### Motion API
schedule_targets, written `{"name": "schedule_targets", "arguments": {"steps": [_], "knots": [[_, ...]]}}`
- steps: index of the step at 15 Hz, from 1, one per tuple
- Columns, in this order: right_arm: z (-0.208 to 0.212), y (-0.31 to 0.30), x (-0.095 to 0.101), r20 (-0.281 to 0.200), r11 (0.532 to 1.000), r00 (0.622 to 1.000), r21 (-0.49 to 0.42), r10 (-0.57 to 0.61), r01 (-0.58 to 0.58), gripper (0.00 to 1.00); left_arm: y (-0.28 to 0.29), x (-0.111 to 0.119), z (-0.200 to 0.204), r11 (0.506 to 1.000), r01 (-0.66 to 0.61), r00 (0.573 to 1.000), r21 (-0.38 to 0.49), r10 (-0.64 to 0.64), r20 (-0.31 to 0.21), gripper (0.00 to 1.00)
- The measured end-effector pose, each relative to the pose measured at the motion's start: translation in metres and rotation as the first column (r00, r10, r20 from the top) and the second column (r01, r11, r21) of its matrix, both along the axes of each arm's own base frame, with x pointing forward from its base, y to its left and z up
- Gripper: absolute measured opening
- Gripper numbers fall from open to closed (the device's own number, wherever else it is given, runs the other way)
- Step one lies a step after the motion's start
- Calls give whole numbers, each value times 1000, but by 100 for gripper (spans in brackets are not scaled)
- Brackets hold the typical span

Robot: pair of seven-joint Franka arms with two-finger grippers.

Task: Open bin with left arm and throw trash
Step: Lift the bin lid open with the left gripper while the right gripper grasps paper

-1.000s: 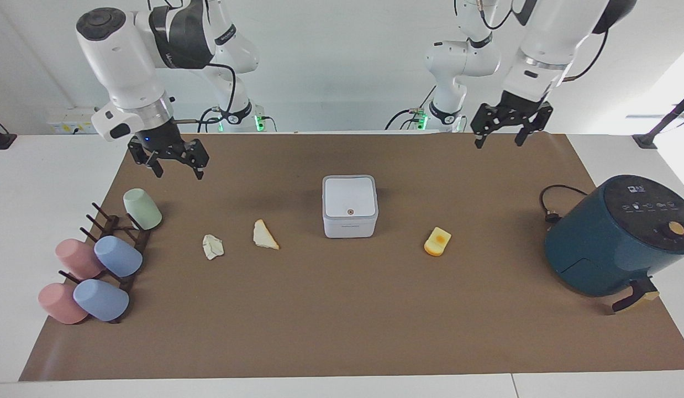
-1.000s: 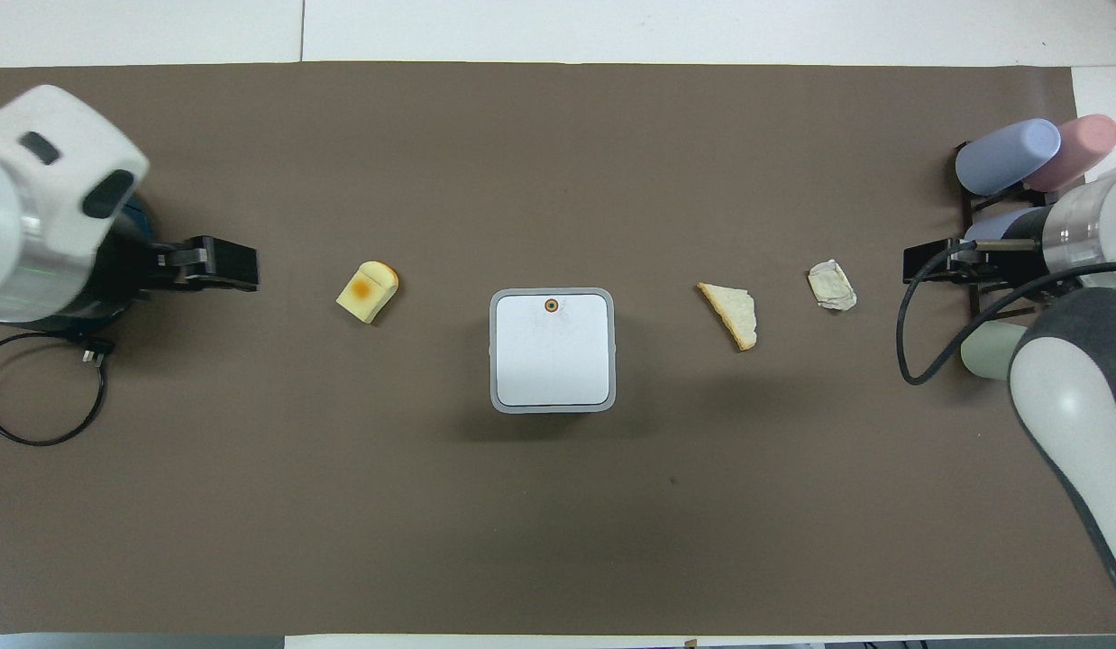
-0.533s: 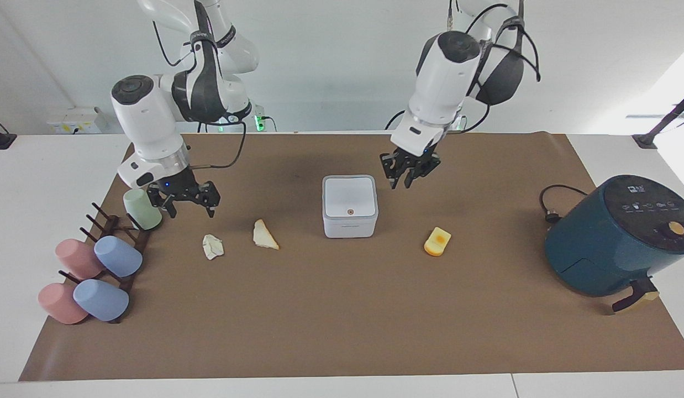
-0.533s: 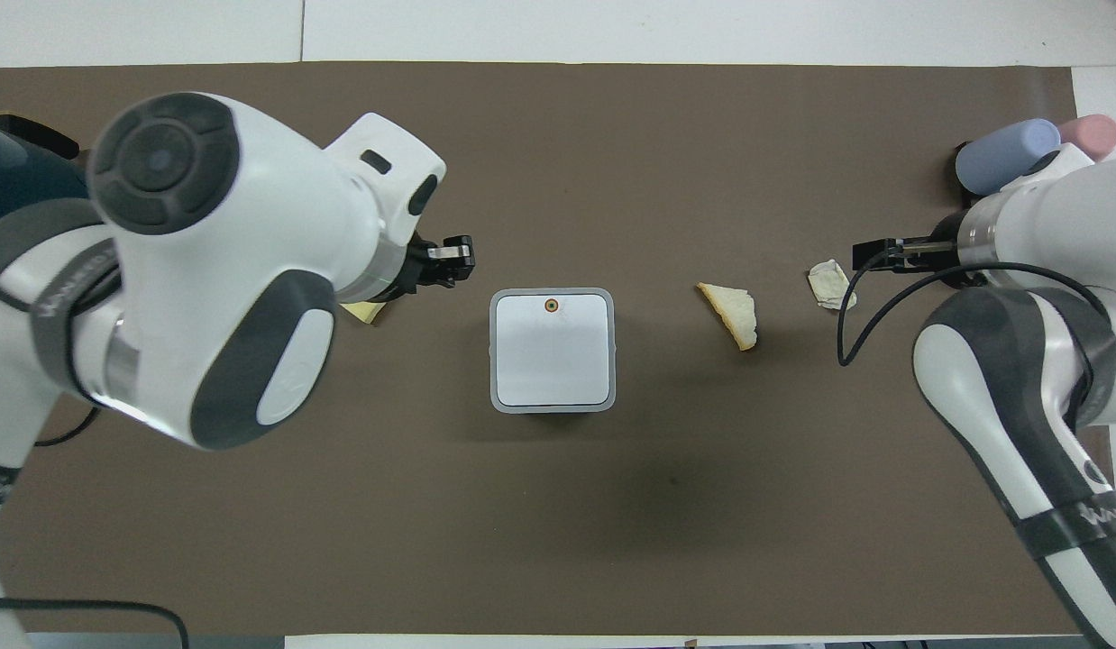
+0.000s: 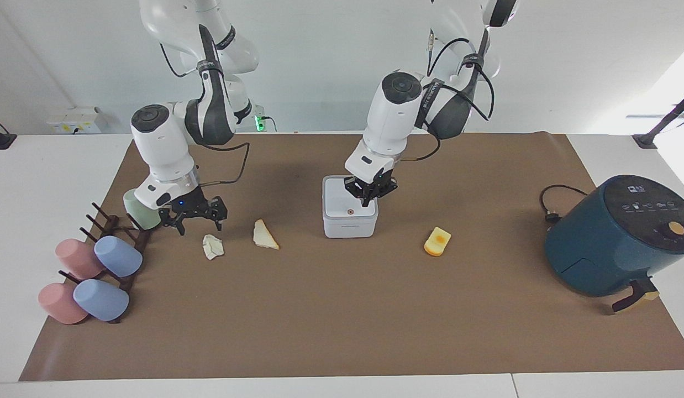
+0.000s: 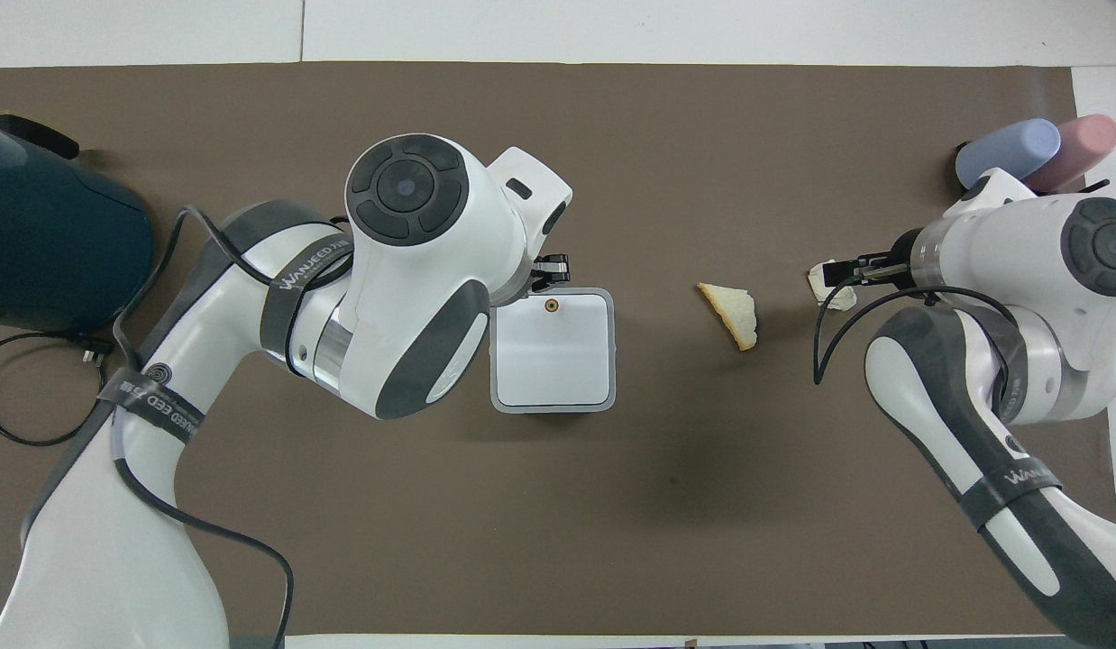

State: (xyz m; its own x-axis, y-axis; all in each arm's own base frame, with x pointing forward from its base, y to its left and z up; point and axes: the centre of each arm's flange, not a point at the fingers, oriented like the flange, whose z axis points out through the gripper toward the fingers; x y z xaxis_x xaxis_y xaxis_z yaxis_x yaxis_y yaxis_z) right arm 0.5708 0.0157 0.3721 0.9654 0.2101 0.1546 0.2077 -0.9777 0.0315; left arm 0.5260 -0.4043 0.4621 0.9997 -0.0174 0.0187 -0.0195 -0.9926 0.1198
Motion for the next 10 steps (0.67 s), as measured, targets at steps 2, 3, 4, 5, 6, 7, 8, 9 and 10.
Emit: {"name": "schedule_targets", "arguments": {"steps": [2, 3, 4, 5, 6, 7, 8, 9, 10], "knots": [[-11, -3, -2, -9, 996, 996, -14, 85, -85, 100, -2, -3, -9, 999, 33, 999, 5, -33, 0, 1], [-17, -6, -2, -17, 993, 993, -19, 119, -119, 100, -2, -4, -14, 999, 50, 999, 7, -50, 0, 1], [-22, -9, -2, -23, 988, 988, -23, 150, -151, 100, -2, -5, -18, 998, 65, 998, 7, -65, 2, 1], [-26, -11, -1, -21, 984, 984, -26, 178, -179, 100, -2, -5, -22, 997, 74, 997, 5, -74, 8, 1], [-30, -12, 1, -12, 977, 978, -27, 210, -210, 100, -3, -5, -25, 997, 81, 997, 1, -81, 16, 1], [-36, -12, 2, -2, 970, 970, -20, 242, -242, 100, -5, -5, -28, 996, 87, 996, -3, -87, 23, 1], [-43, -12, 3, 12, 964, 964, -2, 266, -266, 100, -9, -7, -33, 996, 92, 995, -7, -92, 29, 1], [-51, -13, 5, 26, 959, 959, 19, 282, -283, 100, -13, -8, -37, 995, 98, 995, -10, -97, 33, 1], [-57, -14, 5, 33, 954, 955, 34, 295, -296, 95, -16, -8, -41, 995, 101, 994, -12, -101, 35, 1]]}}
